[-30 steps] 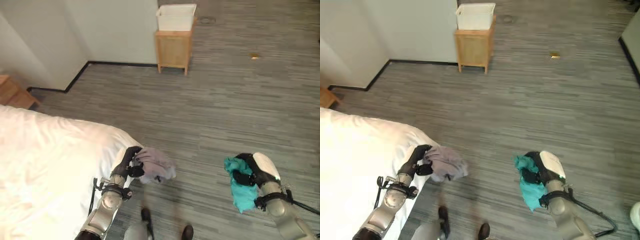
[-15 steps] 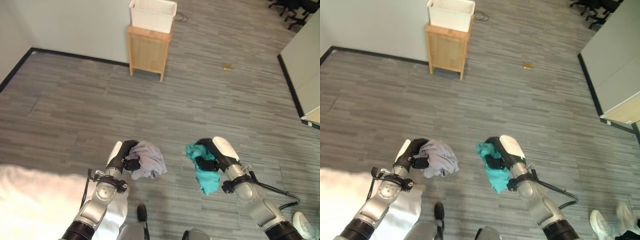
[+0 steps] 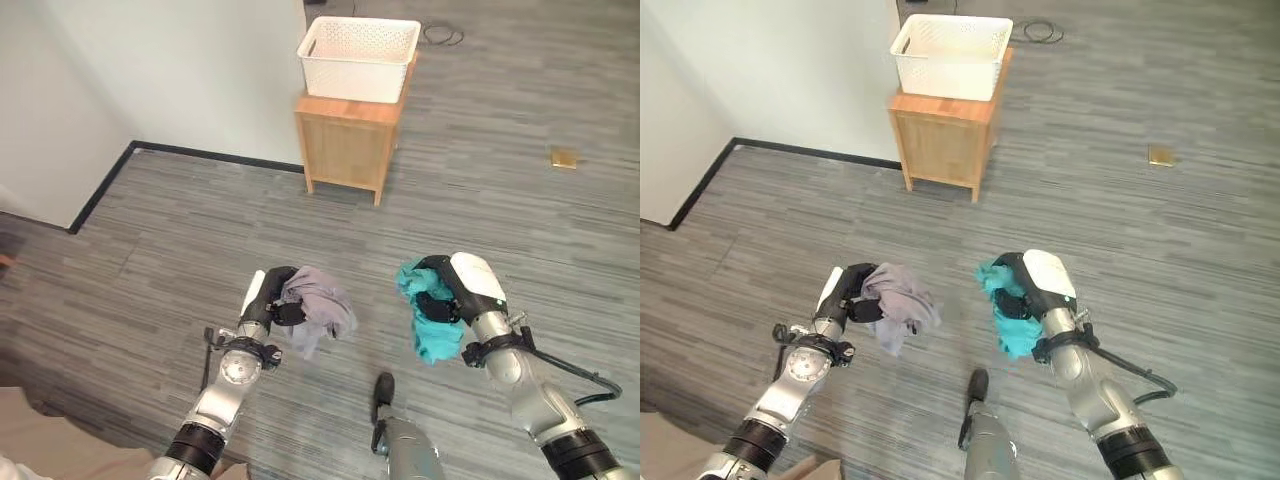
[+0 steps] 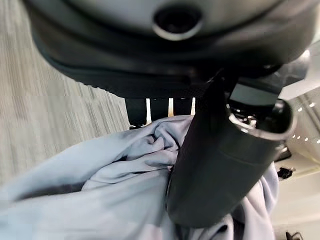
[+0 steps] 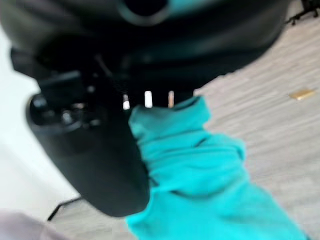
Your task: Pick up bed clothes into laundry basket.
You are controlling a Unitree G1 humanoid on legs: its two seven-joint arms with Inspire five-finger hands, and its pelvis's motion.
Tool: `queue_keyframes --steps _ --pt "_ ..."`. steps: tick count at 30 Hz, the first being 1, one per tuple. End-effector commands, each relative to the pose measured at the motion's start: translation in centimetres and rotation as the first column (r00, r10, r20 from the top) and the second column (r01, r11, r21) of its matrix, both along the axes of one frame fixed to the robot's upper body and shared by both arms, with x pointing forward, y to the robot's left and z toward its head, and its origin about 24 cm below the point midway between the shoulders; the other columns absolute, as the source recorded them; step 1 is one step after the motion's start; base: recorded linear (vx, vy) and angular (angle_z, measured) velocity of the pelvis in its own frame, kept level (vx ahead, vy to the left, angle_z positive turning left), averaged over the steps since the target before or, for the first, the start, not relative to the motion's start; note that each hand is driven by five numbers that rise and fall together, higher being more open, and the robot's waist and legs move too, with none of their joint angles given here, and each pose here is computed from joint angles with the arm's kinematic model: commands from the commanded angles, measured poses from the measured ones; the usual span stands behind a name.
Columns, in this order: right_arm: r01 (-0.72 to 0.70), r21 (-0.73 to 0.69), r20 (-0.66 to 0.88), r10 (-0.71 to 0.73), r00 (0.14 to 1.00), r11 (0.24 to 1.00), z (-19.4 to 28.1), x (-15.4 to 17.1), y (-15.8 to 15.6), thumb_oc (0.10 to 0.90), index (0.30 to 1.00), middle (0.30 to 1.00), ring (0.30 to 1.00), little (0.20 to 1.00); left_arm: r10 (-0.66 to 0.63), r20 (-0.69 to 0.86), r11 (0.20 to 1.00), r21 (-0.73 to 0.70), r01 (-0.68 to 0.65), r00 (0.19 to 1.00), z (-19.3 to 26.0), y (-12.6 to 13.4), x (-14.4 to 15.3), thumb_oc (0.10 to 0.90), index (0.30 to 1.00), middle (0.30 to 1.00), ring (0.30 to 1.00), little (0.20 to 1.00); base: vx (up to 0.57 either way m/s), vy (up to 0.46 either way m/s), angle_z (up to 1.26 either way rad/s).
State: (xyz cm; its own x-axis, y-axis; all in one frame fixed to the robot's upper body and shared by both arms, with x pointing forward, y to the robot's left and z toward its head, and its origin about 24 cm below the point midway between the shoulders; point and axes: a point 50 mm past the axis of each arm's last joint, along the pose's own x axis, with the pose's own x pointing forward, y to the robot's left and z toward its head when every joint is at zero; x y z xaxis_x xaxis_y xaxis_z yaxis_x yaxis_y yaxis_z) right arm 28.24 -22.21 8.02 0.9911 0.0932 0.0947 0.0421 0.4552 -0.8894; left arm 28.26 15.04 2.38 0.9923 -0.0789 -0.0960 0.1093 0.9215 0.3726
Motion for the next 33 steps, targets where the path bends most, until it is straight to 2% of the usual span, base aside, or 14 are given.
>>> queue_keyframes --steps 1,9,17,22,24,25,26,28,31,33 --pt "-0.154 -0.005 0.292 0.149 0.945 0.988 6.3 0.1 2.4 0.4 0.3 0.3 0.3 0.3 -0.058 0.317 0.998 -0.008 0.064 0.947 6.4 0.2 0.2 0.4 0.3 0.3 0.3 0.3 0.48 -0.208 -0.41" --pt "-0.15 -0.004 0.263 0.146 0.954 0.989 5.6 0.2 2.1 0.4 0.3 0.3 0.3 0.3 -0.037 0.335 0.999 0.008 0.036 0.942 6.6 0.8 0.2 0.4 0.3 0.3 0.3 0.3 0.52 0.086 -0.55" --pt "-0.108 -0.023 0.241 0.11 0.964 0.994 4.7 -0.2 1.6 0.4 0.3 0.3 0.3 0.3 -0.017 0.26 0.998 0.066 0.0 0.966 5.0 2.3 -0.7 0.4 0.3 0.3 0.3 0.3 0.47 0.123 -0.2" --pt "-0.069 -0.067 0.331 0.088 0.939 0.995 7.1 0.0 1.0 0.4 0.3 0.3 0.3 0.3 -0.024 0.266 0.996 0.093 -0.001 0.964 5.3 2.5 -0.4 0.4 0.3 0.3 0.3 0.3 0.25 0.183 0.13" --pt "-0.016 -0.135 0.554 0.089 0.828 0.991 13.0 -0.2 0.2 0.4 0.3 0.3 0.3 0.3 -0.017 0.292 0.993 0.117 -0.018 0.956 6.0 2.9 -0.1 0.4 0.3 0.3 0.3 0.3 0.33 0.208 0.45" --pt "-0.015 -0.135 0.556 0.088 0.827 0.991 13.1 -0.2 0.2 0.4 0.3 0.3 0.3 0.3 -0.018 0.294 0.993 0.116 -0.017 0.956 6.0 2.9 -0.1 0.4 0.3 0.3 0.3 0.3 0.3 0.032 0.28" --pt "-0.005 -0.144 0.673 0.102 0.733 0.99 16.7 -0.9 0.2 0.4 0.3 0.3 0.3 0.3 -0.017 0.304 0.993 0.117 -0.02 0.953 6.3 3.0 -0.1 0.4 0.3 0.3 0.3 0.3 0.23 -0.08 0.46" --pt "-0.015 -0.126 0.71 0.101 0.697 0.992 18.0 -1.4 0.0 0.4 0.3 0.3 0.3 0.3 -0.017 0.309 0.994 0.108 -0.017 0.951 6.3 2.9 -0.1 0.4 0.3 0.3 0.3 0.3 0.14 -0.143 0.69" --pt "-0.009 -0.111 0.804 0.096 0.586 0.994 21.2 -2.8 -0.8 0.4 0.3 0.3 0.3 0.3 -0.039 0.297 0.996 0.086 0.014 0.954 5.7 2.2 -0.5 0.4 0.3 0.3 0.3 0.3 0.13 -0.197 1.23" --pt "0.031 -0.147 0.806 0.101 0.584 0.989 22.2 -2.7 -1.4 0.4 0.3 0.3 0.3 0.3 -0.043 0.28 0.997 0.079 0.022 0.959 5.2 2.3 -0.7 0.4 0.3 0.3 0.3 0.3 0.13 -0.177 1.44"
